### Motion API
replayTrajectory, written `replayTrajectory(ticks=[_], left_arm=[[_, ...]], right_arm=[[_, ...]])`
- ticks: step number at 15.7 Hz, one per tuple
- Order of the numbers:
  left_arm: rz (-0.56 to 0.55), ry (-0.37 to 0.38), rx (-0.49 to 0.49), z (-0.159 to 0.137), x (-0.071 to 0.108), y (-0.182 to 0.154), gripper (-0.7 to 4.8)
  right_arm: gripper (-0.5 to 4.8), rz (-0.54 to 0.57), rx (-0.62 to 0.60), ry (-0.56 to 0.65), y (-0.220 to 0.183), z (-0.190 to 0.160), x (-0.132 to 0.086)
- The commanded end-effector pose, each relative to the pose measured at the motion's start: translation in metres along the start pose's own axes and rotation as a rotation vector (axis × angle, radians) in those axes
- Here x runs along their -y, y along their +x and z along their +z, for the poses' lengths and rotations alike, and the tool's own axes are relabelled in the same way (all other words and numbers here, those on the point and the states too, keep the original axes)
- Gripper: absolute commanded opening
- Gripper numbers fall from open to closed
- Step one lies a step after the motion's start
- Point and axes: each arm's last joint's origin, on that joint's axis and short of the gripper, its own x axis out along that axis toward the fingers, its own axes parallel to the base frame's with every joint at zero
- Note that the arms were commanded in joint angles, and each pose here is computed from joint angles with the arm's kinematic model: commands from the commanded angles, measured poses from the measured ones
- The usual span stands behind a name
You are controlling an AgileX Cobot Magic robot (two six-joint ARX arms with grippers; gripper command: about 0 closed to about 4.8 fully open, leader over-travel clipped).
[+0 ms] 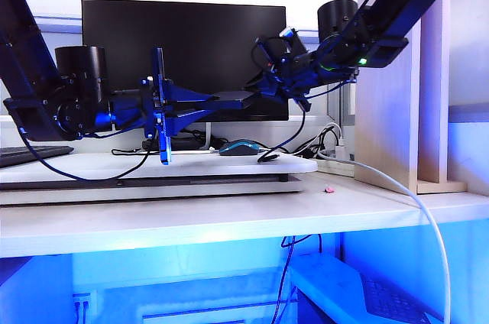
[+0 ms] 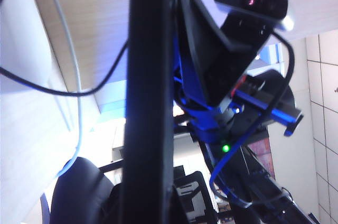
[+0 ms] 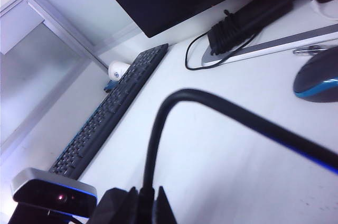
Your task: Unplug the data cable of the portable hard drive.
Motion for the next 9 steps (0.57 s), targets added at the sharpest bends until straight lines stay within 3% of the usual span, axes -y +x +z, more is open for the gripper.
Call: replayTrajectory(ticks=[1, 5, 8, 9], left_arm=[[-0.023, -0.015, -0.207, -0.010, 0.001, 0.004, -0.05], [-0.031, -0.016, -0.267, -0.012, 0.001, 0.003, -0.05], [-0.025, -0.018, -0.227, -0.012, 0.000, 0.003, -0.05], [-0.020, -0.013, -0.174, -0.010, 0.000, 0.003, -0.05]], right_arm=[[-0.06, -0.091, 0.126, -0.055, 0.000, 0.017, 0.003], [-0.05, -0.126, 0.166, -0.061, -0.002, 0.024, 0.010], [-0.06, -0.139, 0.163, -0.055, -0.004, 0.030, 0.012], [-0.05, -0.142, 0.164, -0.054, -0.005, 0.030, 0.013]])
